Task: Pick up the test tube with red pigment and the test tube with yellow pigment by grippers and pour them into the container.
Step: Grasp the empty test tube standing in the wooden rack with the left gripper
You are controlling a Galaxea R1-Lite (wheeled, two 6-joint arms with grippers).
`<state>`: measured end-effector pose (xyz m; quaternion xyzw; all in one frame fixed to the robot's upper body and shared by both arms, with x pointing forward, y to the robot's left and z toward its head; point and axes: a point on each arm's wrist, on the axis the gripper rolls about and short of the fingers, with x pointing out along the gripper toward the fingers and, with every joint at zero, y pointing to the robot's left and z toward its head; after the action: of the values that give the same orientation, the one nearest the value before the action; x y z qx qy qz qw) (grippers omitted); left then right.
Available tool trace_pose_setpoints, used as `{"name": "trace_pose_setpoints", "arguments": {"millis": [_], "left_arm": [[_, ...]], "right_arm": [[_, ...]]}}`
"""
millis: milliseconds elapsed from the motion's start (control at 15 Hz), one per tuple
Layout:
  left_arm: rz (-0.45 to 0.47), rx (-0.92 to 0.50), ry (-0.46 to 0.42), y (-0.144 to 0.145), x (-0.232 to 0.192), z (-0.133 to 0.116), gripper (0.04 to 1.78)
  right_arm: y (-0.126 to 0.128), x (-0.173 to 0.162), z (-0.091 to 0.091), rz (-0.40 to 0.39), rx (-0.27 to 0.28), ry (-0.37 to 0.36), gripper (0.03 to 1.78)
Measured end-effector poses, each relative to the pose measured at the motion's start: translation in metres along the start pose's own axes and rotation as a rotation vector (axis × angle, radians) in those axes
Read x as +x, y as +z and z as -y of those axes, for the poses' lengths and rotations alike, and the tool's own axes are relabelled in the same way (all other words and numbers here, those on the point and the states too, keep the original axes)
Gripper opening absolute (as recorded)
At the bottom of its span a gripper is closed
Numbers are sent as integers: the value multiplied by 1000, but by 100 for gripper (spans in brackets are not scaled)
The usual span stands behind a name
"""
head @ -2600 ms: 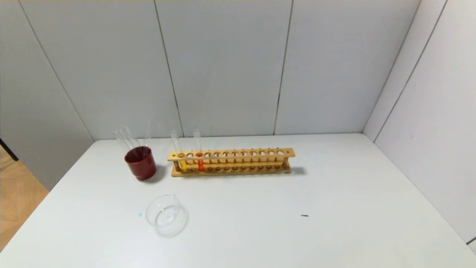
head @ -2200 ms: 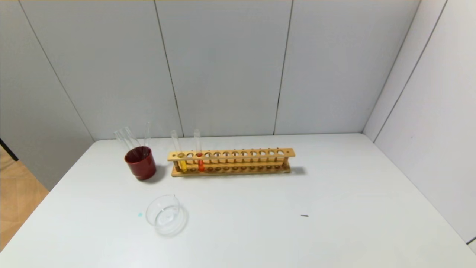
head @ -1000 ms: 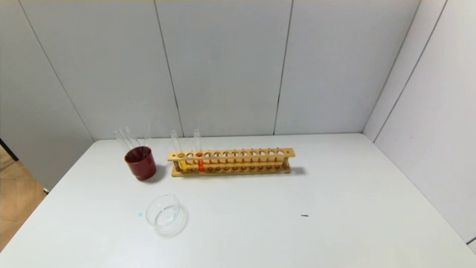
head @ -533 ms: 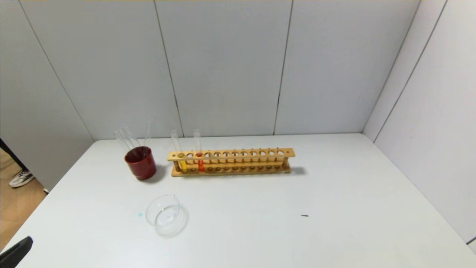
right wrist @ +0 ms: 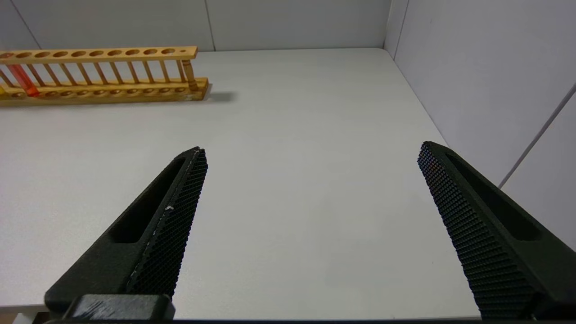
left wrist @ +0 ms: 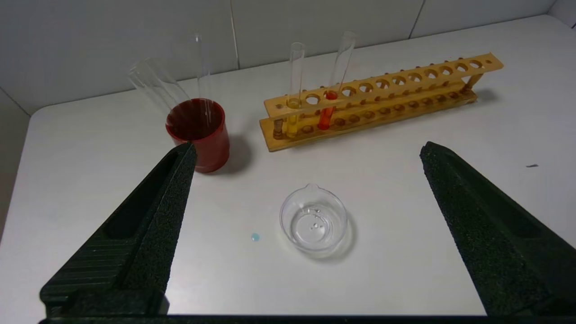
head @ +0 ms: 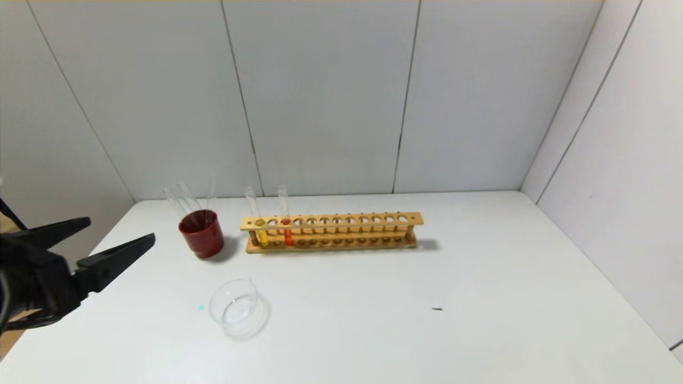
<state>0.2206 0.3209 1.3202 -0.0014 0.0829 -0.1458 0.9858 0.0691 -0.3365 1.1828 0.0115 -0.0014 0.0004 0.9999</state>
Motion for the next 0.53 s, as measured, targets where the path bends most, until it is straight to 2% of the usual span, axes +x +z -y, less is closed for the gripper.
{"name": "trace_pose_setpoints", "arguments": {"millis": [400,533], "left_arm": [[-54,11,-2,-17,86,2,174],[-42,17,-1,-23,113,3,174]], "right_arm": [[0,0,0,0,0,0,171],[0,0,0,0,0,0,171]]}}
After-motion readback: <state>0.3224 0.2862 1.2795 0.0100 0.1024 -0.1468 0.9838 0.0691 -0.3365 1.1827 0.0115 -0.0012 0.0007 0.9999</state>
